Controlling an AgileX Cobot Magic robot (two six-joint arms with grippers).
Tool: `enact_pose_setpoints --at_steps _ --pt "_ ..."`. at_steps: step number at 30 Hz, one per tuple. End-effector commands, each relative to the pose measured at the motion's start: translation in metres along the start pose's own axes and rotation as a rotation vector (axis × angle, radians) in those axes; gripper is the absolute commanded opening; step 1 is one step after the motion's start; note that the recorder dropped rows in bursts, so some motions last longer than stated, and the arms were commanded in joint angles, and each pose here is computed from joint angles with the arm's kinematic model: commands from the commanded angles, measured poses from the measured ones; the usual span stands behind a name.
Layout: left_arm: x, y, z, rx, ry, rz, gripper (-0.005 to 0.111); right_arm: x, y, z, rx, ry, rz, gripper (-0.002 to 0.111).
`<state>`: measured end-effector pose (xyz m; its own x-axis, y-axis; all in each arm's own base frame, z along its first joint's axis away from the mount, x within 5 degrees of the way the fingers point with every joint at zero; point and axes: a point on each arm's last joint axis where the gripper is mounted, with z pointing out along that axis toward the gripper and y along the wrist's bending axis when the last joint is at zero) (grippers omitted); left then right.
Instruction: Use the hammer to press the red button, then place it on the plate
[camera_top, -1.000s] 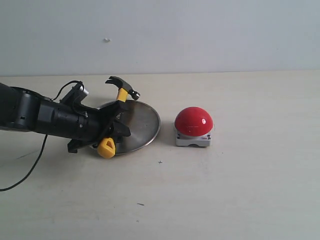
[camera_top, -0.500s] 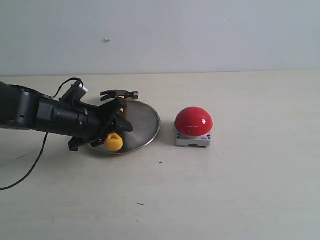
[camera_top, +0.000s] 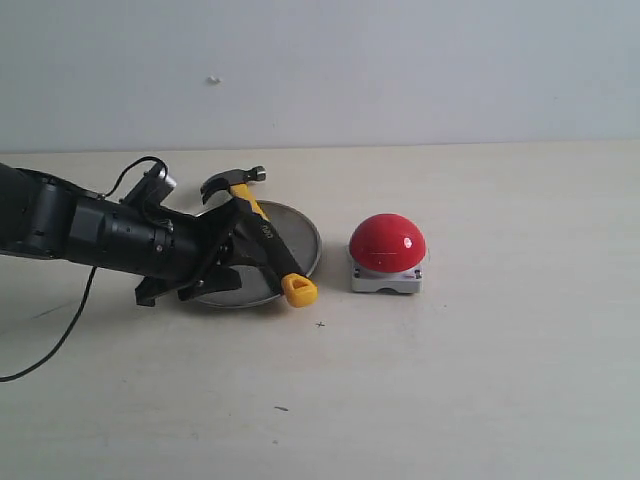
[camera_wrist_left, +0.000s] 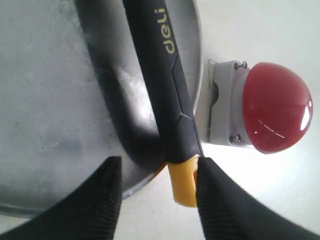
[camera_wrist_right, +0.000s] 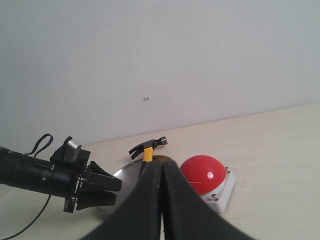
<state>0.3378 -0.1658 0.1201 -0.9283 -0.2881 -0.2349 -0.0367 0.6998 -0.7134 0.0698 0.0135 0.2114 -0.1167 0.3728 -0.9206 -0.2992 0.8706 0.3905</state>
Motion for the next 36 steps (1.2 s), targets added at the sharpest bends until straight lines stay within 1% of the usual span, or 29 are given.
enact_pose_setpoints --at_steps 1,4,5,7,10,12,14,16,17,18,19,21,23,26,30,33,36 --pt "-0.008 -0.006 -0.017 0.052 0.012 0.02 0.032 0.001 -0.001 0.0 0.002 -0.005 -0.017 0.0" --pt "-0.012 -0.017 -0.035 0.093 0.017 0.086 0.007 0.001 -0.001 0.0 0.002 -0.005 -0.017 0.0" --pt "-0.014 -0.021 -0.043 0.1 0.008 0.113 0.0 0.001 -0.001 0.0 0.002 -0.005 -0.017 0.0" --pt "-0.016 -0.033 -0.058 0.114 -0.021 0.164 0.0 0.001 -0.001 0.0 0.002 -0.005 -0.017 0.0" --pt "-0.014 -0.056 -0.086 0.147 -0.087 0.3 0.0 0.001 -0.001 0.0 0.002 -0.005 -0.017 0.0" --pt "-0.002 -0.072 -0.108 0.165 -0.146 0.406 0.0 0.001 -0.001 0.0 0.002 -0.005 -0.017 0.0" --pt "0.016 -0.082 -0.128 0.16 -0.233 0.496 0.0 0.001 -0.001 0.0 0.002 -0.005 -0.017 0.0" --pt "0.033 -0.085 -0.147 0.122 -0.348 0.552 0.0 0.001 -0.001 0.0 0.002 -0.005 -0.017 0.0" --pt "0.045 -0.085 -0.158 0.09 -0.403 0.603 0.0 0.001 -0.001 0.0 0.002 -0.005 -0.017 0.0" --pt "0.055 -0.086 -0.165 0.063 -0.427 0.658 0.0 0.001 -0.001 0.0 0.002 -0.005 -0.017 0.0" --pt "0.065 -0.085 -0.175 0.028 -0.464 0.688 0.0 0.001 -0.001 0.0 0.002 -0.005 -0.017 0.0" --pt "0.083 -0.084 -0.192 0.013 -0.51 0.726 0.0 0.001 -0.001 0.0 0.002 -0.005 -0.019 0.0" --pt "0.101 -0.083 -0.212 0.045 -0.561 0.755 0.0 0.001 -0.001 0.0 0.002 -0.005 -0.017 0.0" --pt "0.124 -0.079 -0.245 0.133 -0.651 0.785 0.0 0.001 -0.001 0.0 0.002 -0.005 -0.017 0.0" --pt "0.152 -0.065 -0.279 0.224 -0.782 0.803 0.0 0.001 -0.001 0.0 0.002 -0.005 -0.017 0.0" --pt "0.166 -0.052 -0.296 0.251 -0.872 0.797 0.0 0.001 -0.001 0.0 0.002 -0.005 -0.017 0.0" --pt "0.178 -0.04 -0.301 0.283 -0.917 0.805 0.0 0.001 -0.001 0.0 0.002 -0.005 -0.017 0.0"
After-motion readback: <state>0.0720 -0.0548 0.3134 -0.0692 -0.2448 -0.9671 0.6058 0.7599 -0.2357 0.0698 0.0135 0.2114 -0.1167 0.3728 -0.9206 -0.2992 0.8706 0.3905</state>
